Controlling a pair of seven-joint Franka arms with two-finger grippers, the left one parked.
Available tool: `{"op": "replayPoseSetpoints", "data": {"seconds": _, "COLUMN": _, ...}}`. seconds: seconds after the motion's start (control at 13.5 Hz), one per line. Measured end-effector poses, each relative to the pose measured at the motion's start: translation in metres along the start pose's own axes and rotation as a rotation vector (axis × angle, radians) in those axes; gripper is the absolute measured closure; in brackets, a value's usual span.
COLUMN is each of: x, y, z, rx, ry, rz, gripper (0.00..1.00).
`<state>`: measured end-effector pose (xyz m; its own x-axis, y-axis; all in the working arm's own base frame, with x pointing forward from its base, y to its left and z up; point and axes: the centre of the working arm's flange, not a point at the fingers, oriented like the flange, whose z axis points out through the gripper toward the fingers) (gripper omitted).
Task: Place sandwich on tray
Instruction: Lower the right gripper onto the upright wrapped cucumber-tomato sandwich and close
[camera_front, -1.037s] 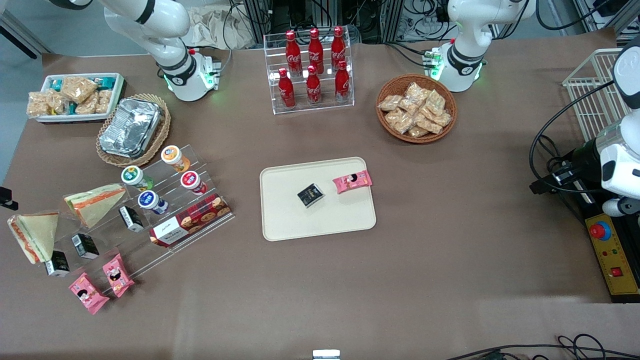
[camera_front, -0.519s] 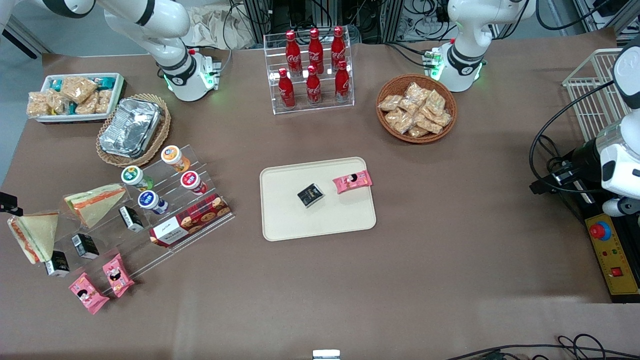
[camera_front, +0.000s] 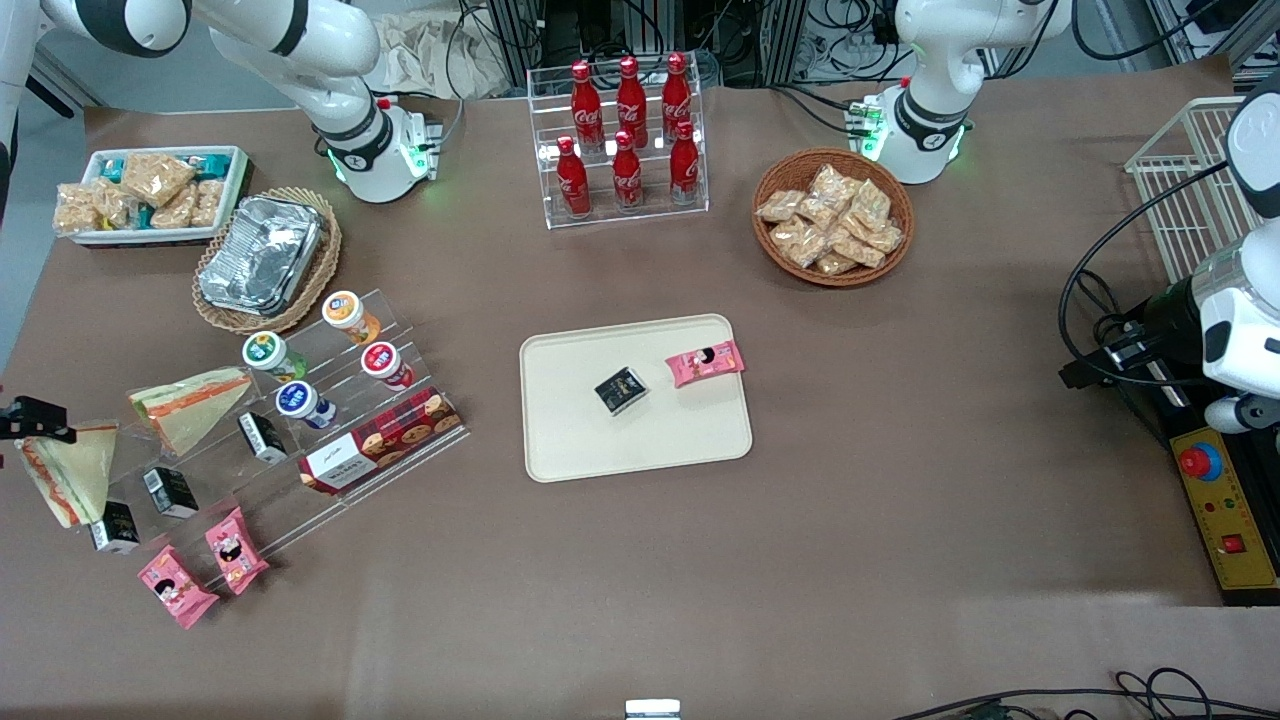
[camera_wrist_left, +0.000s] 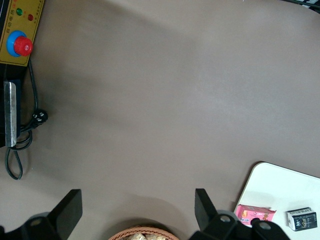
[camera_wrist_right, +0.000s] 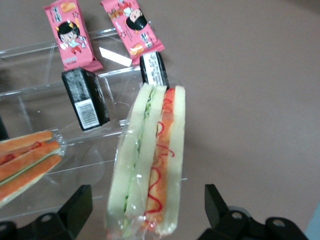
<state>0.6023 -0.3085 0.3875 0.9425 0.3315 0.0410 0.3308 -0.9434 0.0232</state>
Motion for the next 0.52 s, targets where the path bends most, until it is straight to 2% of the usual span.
{"op": "replayPoseSetpoints", "data": {"seconds": 0.22, "x": -0.003, "y": -0.001, "z": 0.012, "rx": 0.009, "ry": -0.006, "rz": 0.006, "gripper": 0.02}}
{"op": "replayPoseSetpoints", "data": {"seconds": 0.3, "x": -0.003, "y": -0.002, "z": 0.014, "rx": 0.013, "ry": 0.0, "rz": 0.011, "gripper": 0.09}}
{"op": "replayPoseSetpoints", "data": {"seconds": 0.52, "x": -0.003, "y": -0.002, "z": 0.015, "rx": 0.019, "ry": 0.004, "rz": 0.016, "gripper": 0.45}}
